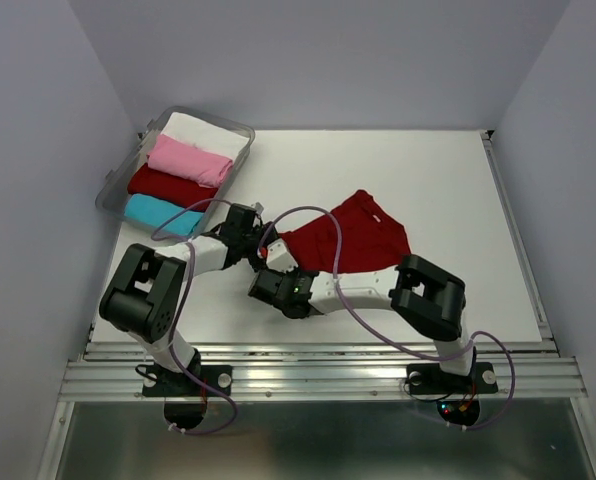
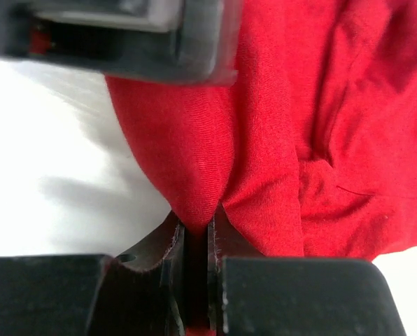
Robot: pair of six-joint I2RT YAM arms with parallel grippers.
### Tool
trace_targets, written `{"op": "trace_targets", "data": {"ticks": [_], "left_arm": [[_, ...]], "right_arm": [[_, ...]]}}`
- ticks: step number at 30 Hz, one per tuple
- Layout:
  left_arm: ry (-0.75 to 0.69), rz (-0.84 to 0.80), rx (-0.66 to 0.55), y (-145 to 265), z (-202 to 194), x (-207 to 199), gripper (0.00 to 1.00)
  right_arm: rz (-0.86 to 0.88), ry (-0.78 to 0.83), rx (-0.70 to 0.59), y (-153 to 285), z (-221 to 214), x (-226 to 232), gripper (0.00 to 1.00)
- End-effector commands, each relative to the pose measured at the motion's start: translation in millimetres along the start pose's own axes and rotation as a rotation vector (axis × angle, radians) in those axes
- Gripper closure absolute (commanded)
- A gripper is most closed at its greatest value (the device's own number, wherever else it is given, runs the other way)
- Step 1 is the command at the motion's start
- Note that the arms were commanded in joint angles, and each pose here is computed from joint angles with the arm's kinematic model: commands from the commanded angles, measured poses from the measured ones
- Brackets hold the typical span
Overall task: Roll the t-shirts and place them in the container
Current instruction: Roll the T-shirt to the center of the board.
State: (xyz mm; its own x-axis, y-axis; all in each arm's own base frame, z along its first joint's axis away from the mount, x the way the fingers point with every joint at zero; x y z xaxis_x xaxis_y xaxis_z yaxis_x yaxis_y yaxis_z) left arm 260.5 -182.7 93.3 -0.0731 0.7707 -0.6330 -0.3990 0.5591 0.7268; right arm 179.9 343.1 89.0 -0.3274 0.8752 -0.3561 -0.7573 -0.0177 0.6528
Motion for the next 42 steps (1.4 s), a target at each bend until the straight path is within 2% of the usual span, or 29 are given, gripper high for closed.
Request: {"op": "trace_targets", "data": {"ticks": [1, 4, 15, 21, 26, 29, 30, 35, 42], "left_arm": [[-0.065, -0.005, -0.053, 19, 16, -13, 0.32], [-0.087, 0.022, -0.078, 30, 27, -16, 0.25], [-0.157, 0.037, -0.250, 99, 62, -33, 0.26], [-0.175, 0.008, -0.247, 103, 53, -31, 0.30], [-0.160, -0.014, -0.203, 94, 38, -21, 0.34], [-0.158, -0.044, -0.191, 89, 32, -21, 0.38], [-0.163, -0.057, -0.187, 86, 30, -23, 0.39], [-0.163, -0.068, -0.148, 69, 29, -23, 0.46], [-0.171, -0.092, -0.111, 48, 31, -30, 0.75]], "right_arm": [[0.187, -0.129, -0.010, 11, 24, 0, 0.99], [0.309, -0.212, 0.015, 16, 35, -2, 0.99], [0.679, -0.505, 0.095, 24, 65, -20, 0.99], [0.869, -0.689, 0.158, 17, 65, -34, 0.99], [0.971, -0.830, 0.150, 11, 67, -49, 0.99], [1.021, -0.893, 0.164, 8, 60, -56, 0.99], [1.045, -0.911, 0.206, 9, 50, -53, 0.99], [1.086, -0.982, 0.190, 2, 46, -67, 0.99], [1.145, -1.046, 0.216, -1, 35, -79, 0.99]]}}
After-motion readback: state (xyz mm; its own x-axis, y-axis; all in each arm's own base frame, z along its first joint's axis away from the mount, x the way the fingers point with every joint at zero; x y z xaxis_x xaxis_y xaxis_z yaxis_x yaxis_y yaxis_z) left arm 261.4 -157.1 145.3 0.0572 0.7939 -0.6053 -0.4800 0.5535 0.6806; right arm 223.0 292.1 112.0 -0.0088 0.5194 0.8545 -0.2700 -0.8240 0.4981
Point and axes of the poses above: each gripper's point midway between its finger pads, its own y axis back along the fingers, its own x axis along the line the jaws close on, z = x × y, the point moved 8 cm from there along y, back along the fingers, and after that the axes turned 1 degree about -y, right-handed, at the moved point
